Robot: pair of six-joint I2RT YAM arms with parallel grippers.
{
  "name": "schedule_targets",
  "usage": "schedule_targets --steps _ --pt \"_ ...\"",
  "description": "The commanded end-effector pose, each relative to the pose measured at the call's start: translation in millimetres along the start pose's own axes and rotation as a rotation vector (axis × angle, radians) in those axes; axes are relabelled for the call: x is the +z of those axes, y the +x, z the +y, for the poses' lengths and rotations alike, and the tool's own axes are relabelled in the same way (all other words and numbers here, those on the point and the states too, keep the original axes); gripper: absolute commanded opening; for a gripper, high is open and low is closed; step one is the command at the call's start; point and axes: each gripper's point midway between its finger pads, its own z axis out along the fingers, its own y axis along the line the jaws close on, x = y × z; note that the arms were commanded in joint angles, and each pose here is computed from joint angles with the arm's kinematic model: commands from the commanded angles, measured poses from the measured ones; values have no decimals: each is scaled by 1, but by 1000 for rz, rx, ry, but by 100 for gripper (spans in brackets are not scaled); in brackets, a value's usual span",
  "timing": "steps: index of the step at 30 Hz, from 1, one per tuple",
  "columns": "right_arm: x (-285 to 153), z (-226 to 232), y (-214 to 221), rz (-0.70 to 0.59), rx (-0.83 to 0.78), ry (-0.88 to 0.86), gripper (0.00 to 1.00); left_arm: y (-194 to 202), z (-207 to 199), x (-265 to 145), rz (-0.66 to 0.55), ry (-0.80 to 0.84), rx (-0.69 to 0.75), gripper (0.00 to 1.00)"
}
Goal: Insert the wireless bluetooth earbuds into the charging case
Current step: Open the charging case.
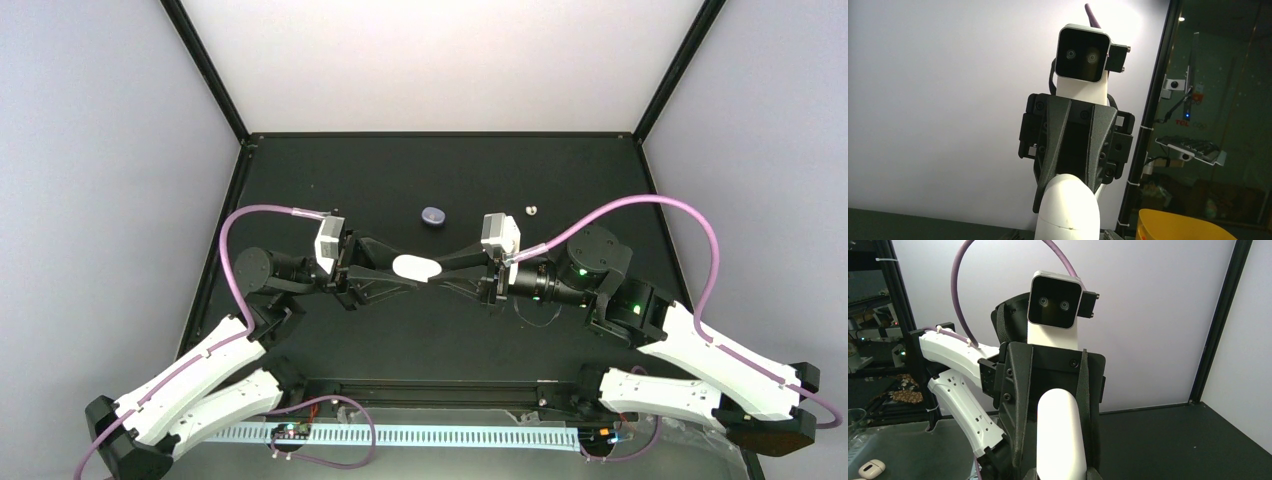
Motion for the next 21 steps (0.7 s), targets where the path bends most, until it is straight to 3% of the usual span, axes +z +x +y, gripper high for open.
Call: schedule_targets --steps 1,6,13,15,18,21 --pt "-1 -1 -6 -29 -19 8 1 -25 -16 4 -47 49 52 41" --pt "1 0 -5 -22 -18 -1 1 -25 -16 4 -48 50 53 37" --pt "1 0 -5 -21 -17 0 1 -24 -16 5 -43 57 54 19" --pt "1 0 -5 -23 -17 0 1 -23 -15 5 -41 55 51 23" --pt "-1 0 -7 -31 -19 3 1 -21 -14 5 -39 50 47 43" --pt "-4 0 -10 -42 -21 9 1 -19 -13 4 -34 48 42 47"
